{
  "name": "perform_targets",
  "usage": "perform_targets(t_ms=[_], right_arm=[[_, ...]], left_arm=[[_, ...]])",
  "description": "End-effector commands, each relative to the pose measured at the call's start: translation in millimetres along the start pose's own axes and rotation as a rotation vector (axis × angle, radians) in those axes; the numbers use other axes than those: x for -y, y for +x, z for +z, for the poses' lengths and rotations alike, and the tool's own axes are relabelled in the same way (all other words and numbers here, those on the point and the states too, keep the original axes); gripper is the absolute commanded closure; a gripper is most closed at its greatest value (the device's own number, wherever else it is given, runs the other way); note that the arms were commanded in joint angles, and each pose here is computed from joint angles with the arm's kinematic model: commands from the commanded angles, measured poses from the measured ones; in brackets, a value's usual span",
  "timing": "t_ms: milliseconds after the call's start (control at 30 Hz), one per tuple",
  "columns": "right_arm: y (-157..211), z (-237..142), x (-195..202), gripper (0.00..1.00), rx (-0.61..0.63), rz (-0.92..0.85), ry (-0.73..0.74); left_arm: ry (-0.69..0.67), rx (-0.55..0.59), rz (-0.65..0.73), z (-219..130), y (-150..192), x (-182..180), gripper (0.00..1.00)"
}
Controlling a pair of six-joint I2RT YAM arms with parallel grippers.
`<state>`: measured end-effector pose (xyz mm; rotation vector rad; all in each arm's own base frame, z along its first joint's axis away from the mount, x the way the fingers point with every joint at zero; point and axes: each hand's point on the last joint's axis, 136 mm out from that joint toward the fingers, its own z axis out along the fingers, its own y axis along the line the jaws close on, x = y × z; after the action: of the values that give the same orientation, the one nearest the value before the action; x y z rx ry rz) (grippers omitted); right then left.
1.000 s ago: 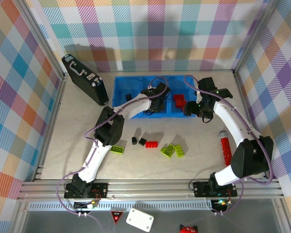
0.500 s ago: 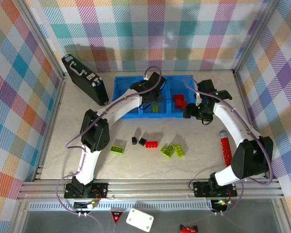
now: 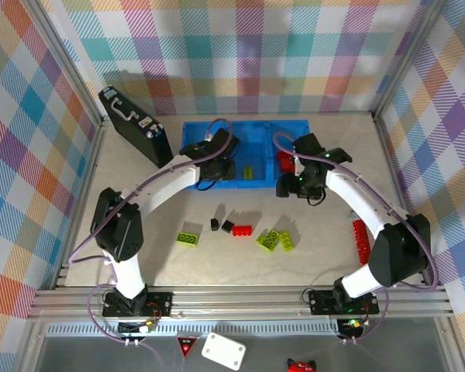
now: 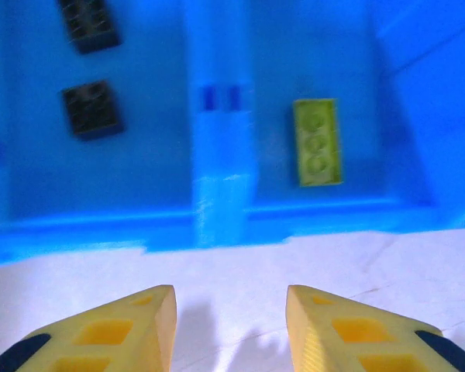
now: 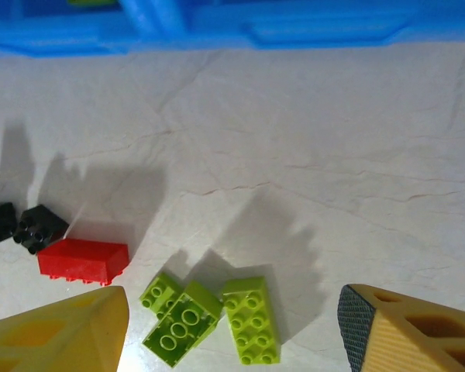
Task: Sort the legos into containers by color
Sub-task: Pick up the lego from the bottom-center of the table.
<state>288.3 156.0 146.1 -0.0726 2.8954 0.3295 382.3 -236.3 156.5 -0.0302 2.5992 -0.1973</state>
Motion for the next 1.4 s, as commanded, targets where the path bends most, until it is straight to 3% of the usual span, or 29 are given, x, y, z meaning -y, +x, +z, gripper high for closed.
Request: perform_targets(t_ms=[0,367,633,1367], right_arm=[[0.5,8.7,-19.1,0.27,-0.010,0.030,0.008],[21.8,38.9,-78.6,0.26,-0.058,-0.009,0.037],[41.7,54.5,-110.2,0.25,-0.072,-0.026,0.085],[77.4,99.8,-117.6,0.19,-0.140,0.018,0.214]], left_arm=[[0.030,0.007,-0.046,-14.7,-0.5,-26.6,0.59],[-0.039,-0.021,-0.155,-41.4,13.5,-131.3,0.59],[-0.079,-0.050,-0.192,-52.5,26.3,-186.2,0.58],[-0.108,-0.025,-0.173,-44.8,29.4,-217.5,0.58]])
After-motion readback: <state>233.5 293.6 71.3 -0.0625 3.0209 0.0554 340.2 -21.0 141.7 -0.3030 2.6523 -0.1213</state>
